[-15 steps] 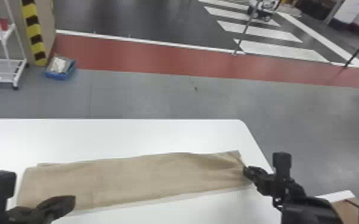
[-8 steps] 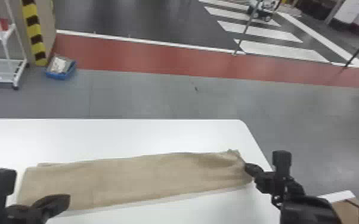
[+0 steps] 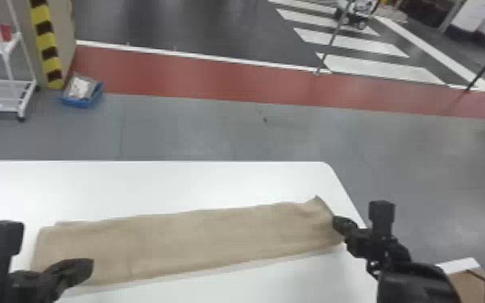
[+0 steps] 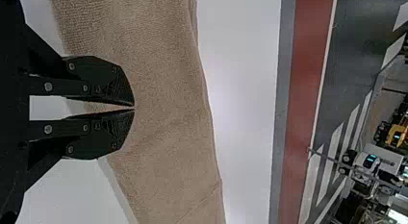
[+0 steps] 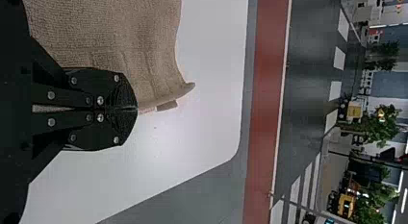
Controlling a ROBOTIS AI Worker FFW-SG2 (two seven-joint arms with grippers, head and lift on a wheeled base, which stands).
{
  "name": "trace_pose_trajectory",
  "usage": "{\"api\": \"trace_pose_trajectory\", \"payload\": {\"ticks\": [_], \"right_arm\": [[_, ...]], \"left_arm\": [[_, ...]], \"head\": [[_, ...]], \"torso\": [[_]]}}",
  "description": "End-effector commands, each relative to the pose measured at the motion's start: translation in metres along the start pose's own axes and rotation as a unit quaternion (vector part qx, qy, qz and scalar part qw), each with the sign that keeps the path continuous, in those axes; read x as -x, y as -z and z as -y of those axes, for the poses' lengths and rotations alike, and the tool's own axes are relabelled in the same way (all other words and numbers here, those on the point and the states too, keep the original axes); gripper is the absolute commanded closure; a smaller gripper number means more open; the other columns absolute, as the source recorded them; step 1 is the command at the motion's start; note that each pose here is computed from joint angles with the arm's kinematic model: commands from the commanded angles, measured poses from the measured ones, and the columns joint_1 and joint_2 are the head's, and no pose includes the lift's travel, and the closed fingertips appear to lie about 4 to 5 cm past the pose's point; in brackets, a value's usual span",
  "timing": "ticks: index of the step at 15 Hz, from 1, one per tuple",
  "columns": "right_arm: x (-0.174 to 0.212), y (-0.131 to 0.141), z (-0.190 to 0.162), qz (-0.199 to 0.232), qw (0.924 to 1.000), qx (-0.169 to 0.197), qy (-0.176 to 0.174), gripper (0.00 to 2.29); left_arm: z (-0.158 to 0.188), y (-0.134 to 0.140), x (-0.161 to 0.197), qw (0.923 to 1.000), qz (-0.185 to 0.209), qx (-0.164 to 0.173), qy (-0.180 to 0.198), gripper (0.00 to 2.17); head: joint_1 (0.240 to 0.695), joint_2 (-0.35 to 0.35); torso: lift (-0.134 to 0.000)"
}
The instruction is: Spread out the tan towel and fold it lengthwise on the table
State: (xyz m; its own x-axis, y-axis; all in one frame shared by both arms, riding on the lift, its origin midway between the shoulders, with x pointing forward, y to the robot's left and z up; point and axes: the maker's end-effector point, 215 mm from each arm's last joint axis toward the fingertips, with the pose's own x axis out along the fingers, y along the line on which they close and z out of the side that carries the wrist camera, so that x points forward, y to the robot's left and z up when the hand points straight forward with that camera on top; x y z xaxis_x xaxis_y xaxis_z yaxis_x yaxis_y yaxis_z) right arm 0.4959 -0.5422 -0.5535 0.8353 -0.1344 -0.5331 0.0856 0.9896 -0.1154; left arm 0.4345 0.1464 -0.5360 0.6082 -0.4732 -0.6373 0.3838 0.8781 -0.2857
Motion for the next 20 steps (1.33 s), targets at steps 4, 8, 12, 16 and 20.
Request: {"api": "trace_pose_trajectory", "payload": {"ticks": [4,8,12,16,20], "right_arm": [[0.002,-0.002,-0.007,0.009,0.9999,-0.009,0.007,0.05],[0.015,-0.008,-0.002,0.025,0.9993,-0.023,0.016,0.05],[0.024,-0.002,0.000,0.016,0.9983,-0.055,0.008,0.05],[0.030,-0.030,-0.004,0.045,0.9964,-0.058,-0.042,0.05],[0.024,-0.055,0.000,0.048,0.9973,-0.024,-0.050,0.05]], "left_arm": [[-0.015,-0.004,-0.002,0.9999,-0.001,0.007,-0.009,0.99],[-0.016,-0.004,-0.006,0.9999,0.010,0.003,-0.009,0.99],[-0.013,-0.006,-0.014,0.9996,0.022,-0.009,-0.015,0.99],[-0.025,-0.031,-0.012,0.9986,0.046,-0.013,-0.022,0.68],[-0.055,-0.042,-0.018,0.9988,0.024,0.003,-0.042,0.53]], "head": [[0.695,-0.350],[0.695,-0.350],[0.695,-0.350],[0.695,-0.350],[0.695,-0.350]], "torso": [[0.000],[0.000],[0.000],[0.000],[0.000]]}}
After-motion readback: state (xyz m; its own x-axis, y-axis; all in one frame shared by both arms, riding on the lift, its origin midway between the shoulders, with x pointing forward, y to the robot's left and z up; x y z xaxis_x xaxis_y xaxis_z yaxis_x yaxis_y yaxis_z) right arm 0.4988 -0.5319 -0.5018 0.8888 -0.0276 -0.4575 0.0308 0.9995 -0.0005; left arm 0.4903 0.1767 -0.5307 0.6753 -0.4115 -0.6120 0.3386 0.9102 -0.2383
